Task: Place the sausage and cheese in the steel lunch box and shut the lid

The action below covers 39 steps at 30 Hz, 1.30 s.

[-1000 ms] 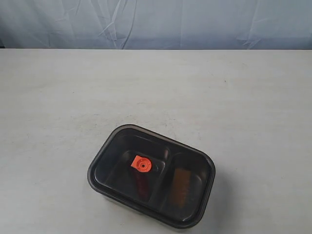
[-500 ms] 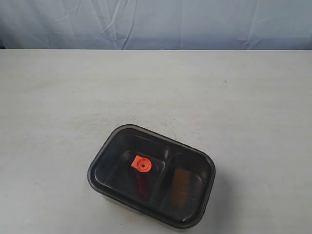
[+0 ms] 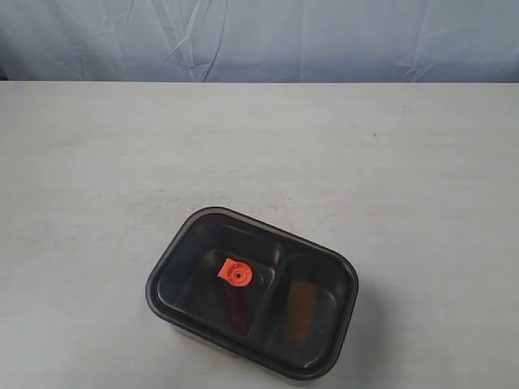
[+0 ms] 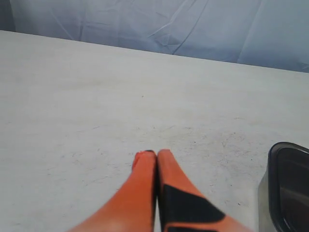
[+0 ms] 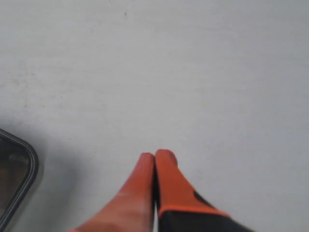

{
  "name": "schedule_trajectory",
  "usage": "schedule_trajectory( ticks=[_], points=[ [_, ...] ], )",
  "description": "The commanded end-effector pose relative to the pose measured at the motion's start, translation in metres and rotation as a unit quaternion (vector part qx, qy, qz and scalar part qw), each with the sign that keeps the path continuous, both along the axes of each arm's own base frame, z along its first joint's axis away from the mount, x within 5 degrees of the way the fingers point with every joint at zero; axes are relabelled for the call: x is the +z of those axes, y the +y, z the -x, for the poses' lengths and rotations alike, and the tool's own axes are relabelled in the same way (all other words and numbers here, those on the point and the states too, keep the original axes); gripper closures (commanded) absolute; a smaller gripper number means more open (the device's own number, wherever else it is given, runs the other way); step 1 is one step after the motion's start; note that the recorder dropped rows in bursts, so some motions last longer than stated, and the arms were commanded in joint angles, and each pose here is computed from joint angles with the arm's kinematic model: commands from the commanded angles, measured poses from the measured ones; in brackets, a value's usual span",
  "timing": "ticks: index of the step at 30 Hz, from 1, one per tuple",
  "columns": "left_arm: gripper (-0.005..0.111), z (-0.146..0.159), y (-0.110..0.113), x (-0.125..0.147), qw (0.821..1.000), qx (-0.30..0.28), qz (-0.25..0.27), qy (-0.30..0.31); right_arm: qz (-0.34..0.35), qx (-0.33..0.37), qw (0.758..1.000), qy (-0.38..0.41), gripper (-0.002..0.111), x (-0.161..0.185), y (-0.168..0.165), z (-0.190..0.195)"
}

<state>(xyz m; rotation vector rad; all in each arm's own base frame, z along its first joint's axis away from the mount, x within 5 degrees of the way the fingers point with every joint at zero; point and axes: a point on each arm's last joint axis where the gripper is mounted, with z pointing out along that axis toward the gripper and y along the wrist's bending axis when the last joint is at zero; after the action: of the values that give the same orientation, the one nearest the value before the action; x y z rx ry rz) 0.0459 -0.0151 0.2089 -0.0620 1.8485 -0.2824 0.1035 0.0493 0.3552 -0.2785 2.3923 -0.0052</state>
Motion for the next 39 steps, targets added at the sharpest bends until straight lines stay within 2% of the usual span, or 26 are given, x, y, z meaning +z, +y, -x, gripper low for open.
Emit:
schedule_trajectory(
  ticks=[1, 7, 10, 13, 17, 18, 20, 22, 26, 28, 31, 39],
  points=[
    [0.107, 0.0, 0.001, -0.001, 1.0, 0.003, -0.005, -0.001, 0.002, -0.001, 1.0, 0.0, 0.109, -0.001, -0.001, 0.0],
    [0.107, 0.0, 0.001, -0.001, 1.0, 0.003, -0.005, -0.001, -0.014, -0.004, 1.0, -0.011, 0.109, 0.003, -0.007, 0.007],
    [0.107, 0.0, 0.001, -0.002, 1.0, 0.004, -0.012, -0.001, -0.111, -0.038, 0.99, -0.079, 0.109, 0.015, -0.03, 0.028],
    [0.107, 0.0, 0.001, -0.002, 1.0, 0.004, -0.012, -0.001, -0.199, -0.046, 0.964, -0.173, 0.109, 0.01, -0.039, 0.039],
    [0.107, 0.0, 0.001, -0.002, 1.0, 0.004, -0.012, -0.001, -0.269, 0.0, 0.912, -0.309, 0.109, -0.023, -0.035, 0.046],
    [0.107, 0.0, 0.001, -0.002, 1.0, 0.004, -0.012, -0.001, -0.288, -0.001, 0.897, -0.336, 0.109, -0.049, -0.035, 0.049],
    [0.107, 0.0, 0.001, -0.002, 1.0, 0.004, -0.012, -0.001, -0.31, -0.018, 0.885, -0.347, 0.109, -0.087, -0.035, 0.049],
    [0.107, 0.0, 0.001, -0.002, 1.0, 0.004, -0.012, -0.001, -0.316, -0.044, 0.886, -0.337, 0.109, -0.119, -0.035, 0.047],
    [0.107, 0.0, 0.001, -0.002, 1.0, 0.004, -0.012, -0.001, -0.321, -0.077, 0.886, -0.325, 0.109, -0.15, -0.038, 0.049],
    [0.107, 0.0, 0.001, -0.002, 1.0, 0.004, -0.012, -0.001, -0.319, -0.088, 0.886, -0.324, 0.109, -0.154, -0.039, 0.048],
    [0.107, 0.0, 0.001, -0.002, 1.0, 0.004, -0.012, -0.001, -0.308, -0.106, 0.899, -0.292, 0.109, -0.161, -0.041, 0.048],
    [0.107, 0.0, 0.001, -0.001, 1.0, 0.004, -0.012, -0.002, -0.305, -0.11, 0.902, -0.285, 0.109, -0.163, -0.041, 0.049]
  ],
)
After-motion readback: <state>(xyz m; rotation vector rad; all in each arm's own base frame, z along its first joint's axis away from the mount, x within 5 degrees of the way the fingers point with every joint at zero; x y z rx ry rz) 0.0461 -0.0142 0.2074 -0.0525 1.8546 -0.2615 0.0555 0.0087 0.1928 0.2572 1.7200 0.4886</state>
